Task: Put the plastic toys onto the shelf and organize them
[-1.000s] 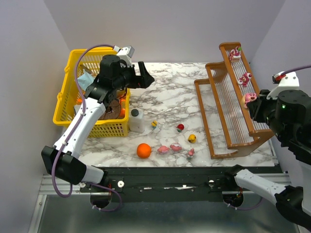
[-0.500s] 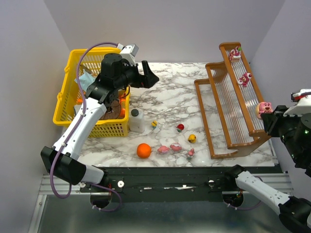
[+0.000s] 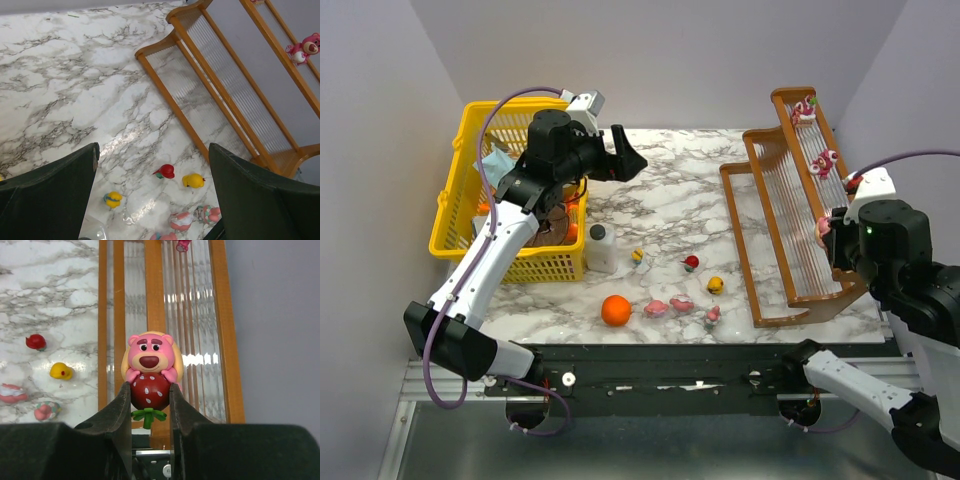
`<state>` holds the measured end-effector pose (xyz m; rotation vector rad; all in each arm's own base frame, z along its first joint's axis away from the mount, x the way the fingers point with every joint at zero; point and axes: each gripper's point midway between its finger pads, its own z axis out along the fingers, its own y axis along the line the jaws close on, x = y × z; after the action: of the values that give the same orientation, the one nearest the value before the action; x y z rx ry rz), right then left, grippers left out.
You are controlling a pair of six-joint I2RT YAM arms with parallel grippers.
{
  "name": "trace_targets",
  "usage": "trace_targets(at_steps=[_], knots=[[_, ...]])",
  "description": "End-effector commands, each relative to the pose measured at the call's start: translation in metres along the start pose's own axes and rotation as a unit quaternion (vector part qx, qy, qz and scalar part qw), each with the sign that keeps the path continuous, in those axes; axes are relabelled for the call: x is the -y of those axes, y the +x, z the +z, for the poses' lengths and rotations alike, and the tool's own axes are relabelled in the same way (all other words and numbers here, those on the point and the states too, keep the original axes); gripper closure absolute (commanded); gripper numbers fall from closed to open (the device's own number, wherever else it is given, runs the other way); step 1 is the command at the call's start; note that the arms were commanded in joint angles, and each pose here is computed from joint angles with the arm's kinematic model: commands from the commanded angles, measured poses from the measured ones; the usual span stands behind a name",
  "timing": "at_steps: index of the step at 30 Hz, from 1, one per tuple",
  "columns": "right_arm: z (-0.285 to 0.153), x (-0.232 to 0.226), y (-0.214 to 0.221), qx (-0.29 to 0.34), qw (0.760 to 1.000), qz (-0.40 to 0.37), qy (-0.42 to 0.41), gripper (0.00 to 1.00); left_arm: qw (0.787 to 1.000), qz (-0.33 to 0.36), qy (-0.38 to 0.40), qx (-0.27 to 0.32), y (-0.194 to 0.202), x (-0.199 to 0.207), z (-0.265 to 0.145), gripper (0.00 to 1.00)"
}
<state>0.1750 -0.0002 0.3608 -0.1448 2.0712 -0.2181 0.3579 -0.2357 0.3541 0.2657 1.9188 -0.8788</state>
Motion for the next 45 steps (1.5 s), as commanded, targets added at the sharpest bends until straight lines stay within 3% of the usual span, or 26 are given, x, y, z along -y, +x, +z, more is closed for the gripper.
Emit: trace_targets(at_steps=[1,9,23,45], knots=[[0.001,0.009,-0.006,0.023,0.999,-0.022,0.016,0.97,1.0,0.002,0.031,0.006,-0.004,0.016,-0.004,0.01],[0.026,0.005,0.002,-0.019,0.999,-0.035,0.017,0.96,1.0,0.004,0.028,0.002,-0.003,0.014,-0.002,0.01],[0.039,0.018,0.007,-0.026,1.0,0.002,0.006,0.97,1.0,0.011,0.021,0.0,-0.005,0.012,-0.002,0.01],[0.028,0.036,0.021,-0.054,0.997,0.014,0.058,0.94,1.0,0.004,0.017,-0.008,-0.002,0.009,0.004,0.01]])
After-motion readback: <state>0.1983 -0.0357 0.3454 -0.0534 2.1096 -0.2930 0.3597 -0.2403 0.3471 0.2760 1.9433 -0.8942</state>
